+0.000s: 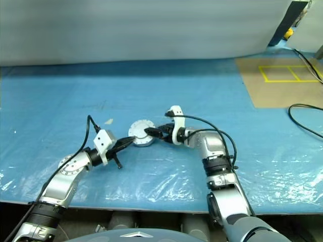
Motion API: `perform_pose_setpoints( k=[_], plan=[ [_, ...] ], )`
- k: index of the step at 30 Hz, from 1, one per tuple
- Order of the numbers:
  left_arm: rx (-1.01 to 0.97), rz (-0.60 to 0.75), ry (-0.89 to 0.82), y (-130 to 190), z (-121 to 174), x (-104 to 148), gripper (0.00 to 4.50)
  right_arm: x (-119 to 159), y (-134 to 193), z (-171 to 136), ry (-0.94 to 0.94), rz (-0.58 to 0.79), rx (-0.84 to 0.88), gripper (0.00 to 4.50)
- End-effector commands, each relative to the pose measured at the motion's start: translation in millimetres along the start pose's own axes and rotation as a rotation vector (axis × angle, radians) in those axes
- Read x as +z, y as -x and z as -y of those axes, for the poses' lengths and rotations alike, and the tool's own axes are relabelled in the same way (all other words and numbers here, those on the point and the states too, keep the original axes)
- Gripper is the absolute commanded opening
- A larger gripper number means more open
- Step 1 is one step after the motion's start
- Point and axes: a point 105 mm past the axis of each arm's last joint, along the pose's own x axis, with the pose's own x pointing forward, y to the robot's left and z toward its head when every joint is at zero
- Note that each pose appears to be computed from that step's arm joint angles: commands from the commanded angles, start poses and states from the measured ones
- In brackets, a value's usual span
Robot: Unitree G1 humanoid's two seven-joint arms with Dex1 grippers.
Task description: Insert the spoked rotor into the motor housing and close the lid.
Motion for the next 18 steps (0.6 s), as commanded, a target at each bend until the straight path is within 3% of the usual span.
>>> perform_pose_setpoints(
  k=[1,4,8,10,13,18],
  plan=[
    [-0.016,-0.017,-0.002,0.8,1.9,-2.9,0.0,-25.8,-4.2,-7.1,-0.215,-0.099,0.053,4.49],
    [-0.011,-0.016,-0.008,1.5,-0.2,-2.4,0.0,-28.6,-7.8,-12.0,-0.33,-0.093,0.075,3.91],
    [-0.005,-0.021,-0.014,2.7,-3.0,-3.0,0.0,-30.9,-9.1,-13.9,-0.369,-0.093,0.075,2.5],
    [-0.003,-0.022,-0.016,3.1,-4.0,-2.9,0.0,-31.0,-9.1,-13.9,-0.38,-0.087,0.077,2.04],
    [0.001,-0.022,-0.019,4.0,-5.6,-2.5,0.0,-30.2,-8.9,-14.7,-0.387,-0.081,0.084,1.8],
    [0.027,-0.009,-0.011,4.5,-10.6,-0.9,0.0,-28.5,-9.3,-13.0,-0.396,-0.074,0.077,1.77]
  ],
)
